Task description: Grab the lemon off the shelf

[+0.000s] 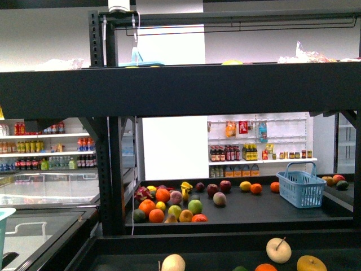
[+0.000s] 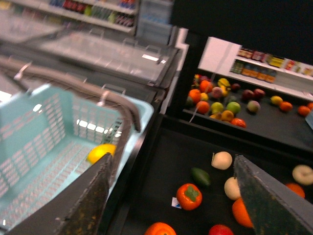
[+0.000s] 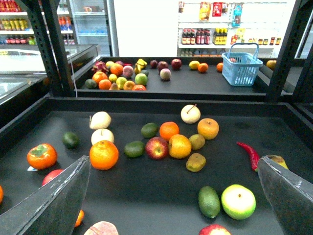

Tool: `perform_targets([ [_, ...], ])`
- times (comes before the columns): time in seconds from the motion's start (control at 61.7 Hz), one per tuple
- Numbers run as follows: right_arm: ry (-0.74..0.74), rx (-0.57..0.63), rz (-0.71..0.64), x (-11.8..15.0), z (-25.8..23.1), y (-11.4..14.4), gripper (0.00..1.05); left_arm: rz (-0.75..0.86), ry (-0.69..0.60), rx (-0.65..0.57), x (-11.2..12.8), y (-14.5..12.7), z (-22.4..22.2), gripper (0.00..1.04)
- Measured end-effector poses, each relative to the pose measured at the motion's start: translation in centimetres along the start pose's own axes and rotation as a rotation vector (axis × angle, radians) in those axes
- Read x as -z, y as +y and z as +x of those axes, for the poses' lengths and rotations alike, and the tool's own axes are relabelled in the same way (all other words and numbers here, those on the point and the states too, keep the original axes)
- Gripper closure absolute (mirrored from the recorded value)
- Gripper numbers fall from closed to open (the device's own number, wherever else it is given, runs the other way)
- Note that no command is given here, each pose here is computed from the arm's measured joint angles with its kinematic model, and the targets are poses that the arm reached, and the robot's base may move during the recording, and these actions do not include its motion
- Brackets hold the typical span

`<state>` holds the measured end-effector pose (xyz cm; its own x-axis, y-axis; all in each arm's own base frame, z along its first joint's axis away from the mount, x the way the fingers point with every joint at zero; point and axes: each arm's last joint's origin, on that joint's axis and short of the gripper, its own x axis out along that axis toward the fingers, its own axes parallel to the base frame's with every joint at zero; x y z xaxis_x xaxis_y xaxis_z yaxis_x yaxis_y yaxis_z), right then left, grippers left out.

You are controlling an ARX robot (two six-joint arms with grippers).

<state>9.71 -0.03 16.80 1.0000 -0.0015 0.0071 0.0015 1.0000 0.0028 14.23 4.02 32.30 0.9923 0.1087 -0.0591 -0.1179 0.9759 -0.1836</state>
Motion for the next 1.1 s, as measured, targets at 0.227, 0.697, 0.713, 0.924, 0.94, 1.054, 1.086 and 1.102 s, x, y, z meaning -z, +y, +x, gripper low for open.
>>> perform_targets([
  [0.227, -0.001, 0.000, 0.000, 0.0, 0.0, 0.0, 0.02, 0.164, -0.063, 0.113, 9.5, -1.7, -4.4, 0.77],
  [0.697, -0.001, 0.000, 0.000, 0.0, 0.0, 0.0, 0.02, 0.177, -0.042, 0.113, 14.5, -0.8, -4.0, 1.02],
  [0.713, -0.001, 0.000, 0.000, 0.0, 0.0, 0.0, 0.02, 0.177, -0.043, 0.112, 14.5, -0.8, -4.0, 1.02],
  [0.924, -0.001, -0.001, 0.000, 0.0, 0.0, 0.0, 0.02, 0.177, -0.044, 0.113, 15.2, -0.7, -4.0, 1.02],
  [0.94, -0.001, 0.000, 0.000, 0.0, 0.0, 0.0, 0.02, 0.177, -0.044, 0.113, 15.2, -0.7, -4.0, 1.02],
  [1.054, -0.001, 0.000, 0.000, 0.0, 0.0, 0.0, 0.02, 0.176, -0.046, 0.113, 16.3, -0.5, -4.0, 1.02],
  [1.086, -0.001, -0.001, 0.000, 0.0, 0.0, 0.0, 0.02, 0.177, -0.048, 0.114, 16.2, -0.5, -4.0, 1.02],
  [1.102, -0.001, -0.001, 0.000, 0.0, 0.0, 0.0, 0.02, 0.177, -0.050, 0.113, 16.2, -0.5, -4.0, 1.02],
])
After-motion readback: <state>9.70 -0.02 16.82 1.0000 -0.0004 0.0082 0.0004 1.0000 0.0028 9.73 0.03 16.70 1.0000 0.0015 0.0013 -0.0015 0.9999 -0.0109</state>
